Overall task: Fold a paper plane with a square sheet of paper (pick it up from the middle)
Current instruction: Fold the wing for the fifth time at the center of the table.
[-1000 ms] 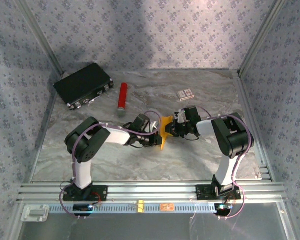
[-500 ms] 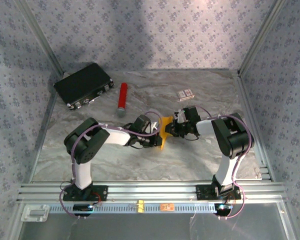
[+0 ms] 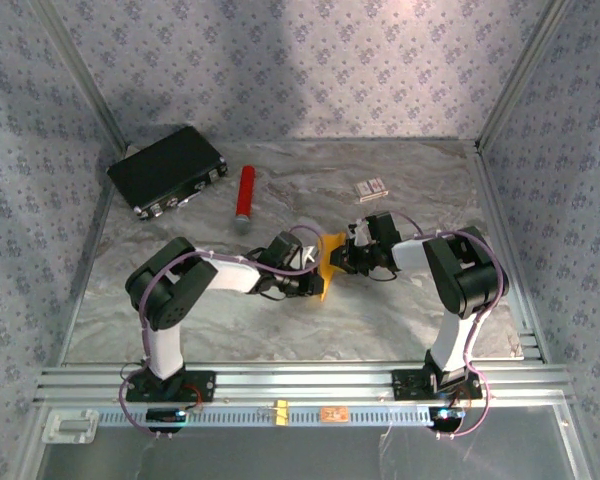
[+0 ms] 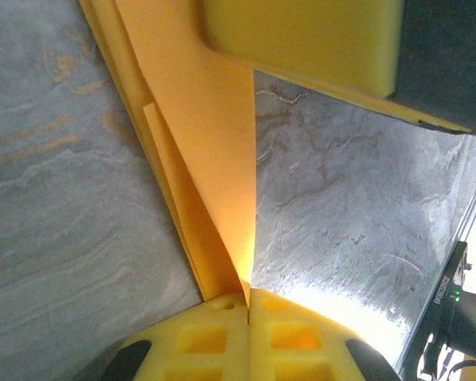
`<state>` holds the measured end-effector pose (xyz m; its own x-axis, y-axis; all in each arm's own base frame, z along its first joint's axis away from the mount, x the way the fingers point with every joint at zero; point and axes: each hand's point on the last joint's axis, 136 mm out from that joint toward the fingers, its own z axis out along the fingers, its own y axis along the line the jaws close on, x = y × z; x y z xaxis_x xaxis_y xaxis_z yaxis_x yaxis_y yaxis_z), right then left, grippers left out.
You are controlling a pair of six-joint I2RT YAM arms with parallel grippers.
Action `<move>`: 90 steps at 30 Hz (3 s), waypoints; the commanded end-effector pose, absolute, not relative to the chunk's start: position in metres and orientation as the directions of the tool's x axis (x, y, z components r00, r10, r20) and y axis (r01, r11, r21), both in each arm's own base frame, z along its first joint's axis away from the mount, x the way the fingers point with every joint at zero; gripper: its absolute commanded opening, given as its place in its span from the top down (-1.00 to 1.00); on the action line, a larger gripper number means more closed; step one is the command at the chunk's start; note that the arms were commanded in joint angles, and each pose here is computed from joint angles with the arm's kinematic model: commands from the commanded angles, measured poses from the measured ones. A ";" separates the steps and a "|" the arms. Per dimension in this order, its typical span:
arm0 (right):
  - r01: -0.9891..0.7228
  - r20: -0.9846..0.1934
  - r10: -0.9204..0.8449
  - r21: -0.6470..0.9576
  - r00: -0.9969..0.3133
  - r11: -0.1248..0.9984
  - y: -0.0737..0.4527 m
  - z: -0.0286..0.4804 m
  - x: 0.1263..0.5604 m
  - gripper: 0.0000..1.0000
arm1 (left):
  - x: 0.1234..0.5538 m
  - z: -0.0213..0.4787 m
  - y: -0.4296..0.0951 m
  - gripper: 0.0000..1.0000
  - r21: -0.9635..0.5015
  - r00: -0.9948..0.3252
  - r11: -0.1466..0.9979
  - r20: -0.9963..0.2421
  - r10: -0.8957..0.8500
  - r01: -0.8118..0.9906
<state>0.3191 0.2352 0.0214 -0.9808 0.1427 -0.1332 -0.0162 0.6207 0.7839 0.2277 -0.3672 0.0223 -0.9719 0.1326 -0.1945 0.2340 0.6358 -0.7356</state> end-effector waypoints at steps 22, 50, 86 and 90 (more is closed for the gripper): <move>0.072 -0.070 0.159 0.667 -0.985 0.742 0.215 -0.019 0.301 0.77 | 0.177 -0.008 -0.337 0.81 -0.670 -0.977 0.722 -0.023 0.213 0.173; 0.070 -0.071 0.154 0.657 -0.985 0.750 0.216 -0.019 0.301 0.77 | 0.217 0.062 -0.343 0.64 -0.648 -0.963 0.722 -0.253 0.094 0.241; 0.078 -0.062 0.155 0.650 -0.986 0.756 0.215 -0.024 0.297 0.77 | 0.216 0.008 -0.371 0.78 -0.609 -0.972 0.757 -0.137 0.191 0.235; 0.079 -0.060 0.155 0.649 -0.986 0.757 0.215 -0.025 0.297 0.77 | 0.206 0.001 -0.360 0.78 -0.585 -0.974 0.779 -0.123 0.190 0.226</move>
